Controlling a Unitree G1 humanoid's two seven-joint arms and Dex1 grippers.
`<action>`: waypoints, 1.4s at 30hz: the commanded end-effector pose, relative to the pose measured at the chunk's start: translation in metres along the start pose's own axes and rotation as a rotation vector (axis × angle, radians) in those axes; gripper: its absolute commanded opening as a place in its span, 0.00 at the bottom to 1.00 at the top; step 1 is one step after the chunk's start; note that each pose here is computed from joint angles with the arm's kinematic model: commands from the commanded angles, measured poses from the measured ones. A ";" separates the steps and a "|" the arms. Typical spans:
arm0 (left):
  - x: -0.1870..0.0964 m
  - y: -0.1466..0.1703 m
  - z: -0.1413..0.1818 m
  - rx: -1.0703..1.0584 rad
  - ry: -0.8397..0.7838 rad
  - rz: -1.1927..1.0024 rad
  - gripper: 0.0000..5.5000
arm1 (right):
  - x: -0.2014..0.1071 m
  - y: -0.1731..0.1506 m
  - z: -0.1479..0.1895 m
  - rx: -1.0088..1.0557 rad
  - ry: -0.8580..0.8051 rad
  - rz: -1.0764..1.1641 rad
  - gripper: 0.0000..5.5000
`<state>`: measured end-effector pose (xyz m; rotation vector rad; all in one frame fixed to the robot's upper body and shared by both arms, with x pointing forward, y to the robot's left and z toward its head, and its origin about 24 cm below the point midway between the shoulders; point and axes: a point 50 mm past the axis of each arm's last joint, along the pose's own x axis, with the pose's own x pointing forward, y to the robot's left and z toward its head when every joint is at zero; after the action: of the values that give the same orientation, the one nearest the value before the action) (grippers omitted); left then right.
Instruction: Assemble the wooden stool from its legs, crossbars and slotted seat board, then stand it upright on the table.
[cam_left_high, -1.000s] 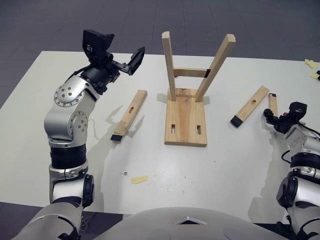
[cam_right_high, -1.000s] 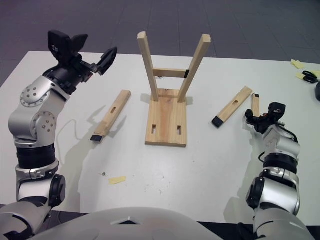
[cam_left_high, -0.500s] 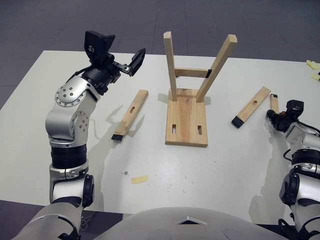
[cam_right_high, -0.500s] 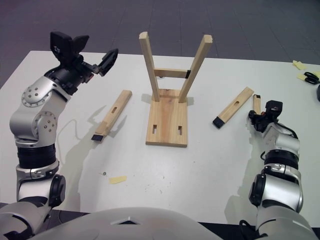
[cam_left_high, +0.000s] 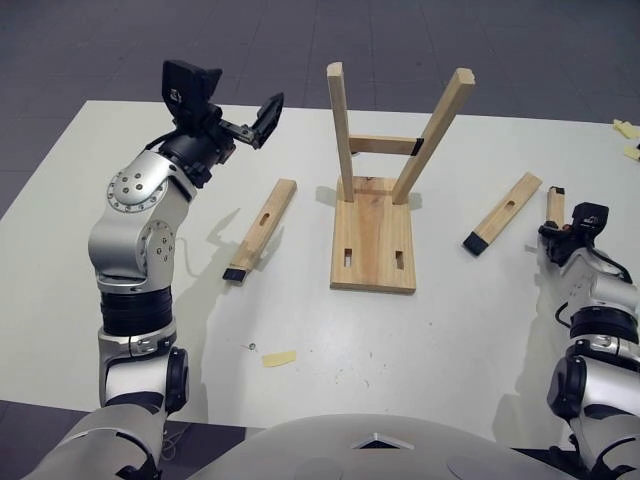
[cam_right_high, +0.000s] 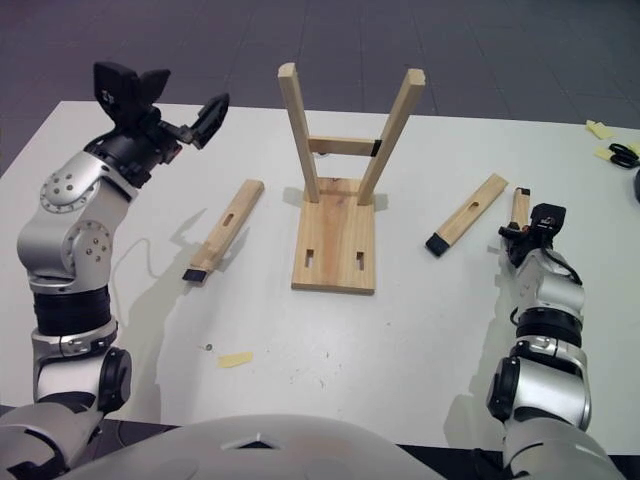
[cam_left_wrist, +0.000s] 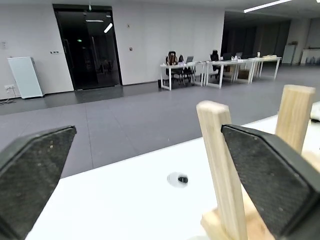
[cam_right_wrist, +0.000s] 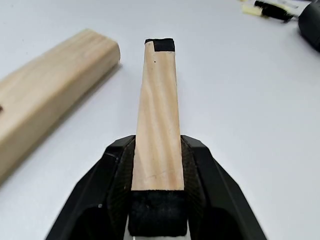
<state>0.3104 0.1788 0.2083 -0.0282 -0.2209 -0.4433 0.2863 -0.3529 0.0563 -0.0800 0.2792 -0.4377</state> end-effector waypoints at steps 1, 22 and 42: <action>0.012 -0.011 0.038 -0.203 -0.166 -0.069 0.98 | -0.032 0.061 0.118 -0.085 -0.680 0.161 0.24; 0.013 -0.085 0.047 -0.697 -0.098 -0.507 0.98 | -0.164 0.211 0.116 -0.118 -0.979 1.156 0.24; 0.005 -0.077 0.037 -0.581 -0.061 -0.457 0.35 | -0.167 0.210 0.111 -0.152 -1.022 1.073 0.24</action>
<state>0.2744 0.1087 0.2468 -0.5770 -0.1507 -0.9579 0.2572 -0.0867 0.1735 -0.2715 -0.6444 0.7465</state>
